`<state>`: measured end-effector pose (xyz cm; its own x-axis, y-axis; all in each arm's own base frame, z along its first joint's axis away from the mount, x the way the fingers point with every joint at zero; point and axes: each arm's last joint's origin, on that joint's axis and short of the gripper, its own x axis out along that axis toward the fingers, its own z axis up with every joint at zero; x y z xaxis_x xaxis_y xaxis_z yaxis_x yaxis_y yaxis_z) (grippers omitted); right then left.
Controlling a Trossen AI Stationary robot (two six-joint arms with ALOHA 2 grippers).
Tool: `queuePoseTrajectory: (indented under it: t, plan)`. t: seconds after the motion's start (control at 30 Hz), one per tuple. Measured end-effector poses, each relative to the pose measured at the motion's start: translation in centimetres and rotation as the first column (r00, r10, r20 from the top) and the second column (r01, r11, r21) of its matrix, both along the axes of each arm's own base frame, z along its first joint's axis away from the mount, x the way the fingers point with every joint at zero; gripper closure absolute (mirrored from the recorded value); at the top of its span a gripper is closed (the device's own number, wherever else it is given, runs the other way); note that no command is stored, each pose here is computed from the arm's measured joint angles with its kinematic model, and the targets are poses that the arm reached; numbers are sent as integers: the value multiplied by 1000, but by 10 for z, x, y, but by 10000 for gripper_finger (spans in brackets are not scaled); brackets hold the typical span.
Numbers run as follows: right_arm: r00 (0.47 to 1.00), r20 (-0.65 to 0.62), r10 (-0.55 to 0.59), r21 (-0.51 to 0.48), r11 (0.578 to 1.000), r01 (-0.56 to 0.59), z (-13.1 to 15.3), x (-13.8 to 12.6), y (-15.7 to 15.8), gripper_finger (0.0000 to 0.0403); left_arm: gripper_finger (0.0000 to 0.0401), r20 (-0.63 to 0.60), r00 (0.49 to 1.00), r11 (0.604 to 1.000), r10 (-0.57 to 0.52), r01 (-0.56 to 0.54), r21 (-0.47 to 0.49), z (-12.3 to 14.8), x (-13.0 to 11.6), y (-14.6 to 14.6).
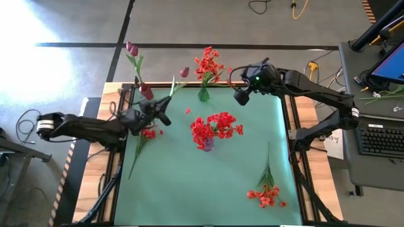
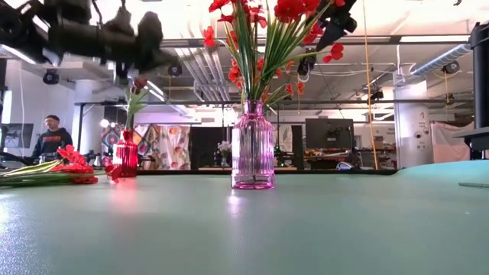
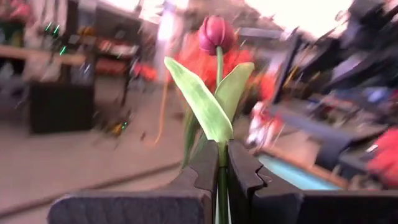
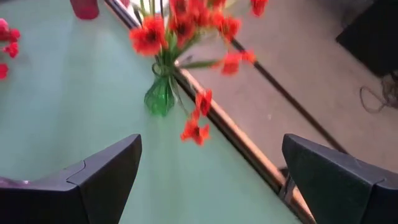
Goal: Sort flowers into vase by color
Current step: Put the pink flower into the red vase
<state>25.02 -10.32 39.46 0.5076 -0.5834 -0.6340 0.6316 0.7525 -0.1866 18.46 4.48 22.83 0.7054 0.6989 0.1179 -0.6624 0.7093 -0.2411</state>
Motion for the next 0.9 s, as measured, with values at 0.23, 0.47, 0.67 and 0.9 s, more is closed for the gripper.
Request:
queuePoseTrajectory:
  t: [0.23, 0.47, 0.67, 0.9]
  plan:
    - [996, 68, 58, -78, 996, -53, 9, 7, -2, 21, 401, 102, 978, 965, -182, 157, 210, 57, -6, -6]
    - [872, 283, 400, -116, 917, -383, 27, 23, 6, 21, 401, 107, 768, 716, -632, 525, 460, 110, -3, -21]
    - [577, 415, 704, -332, 707, -624, 50, 42, 38, 21, 401, 89, 703, 642, -706, 580, 502, 128, 8, -23]
    - [405, 420, 812, -484, 578, -656, 49, 74, 73, 21, 401, 64, 717, 648, -694, 583, 490, 133, 30, -19]
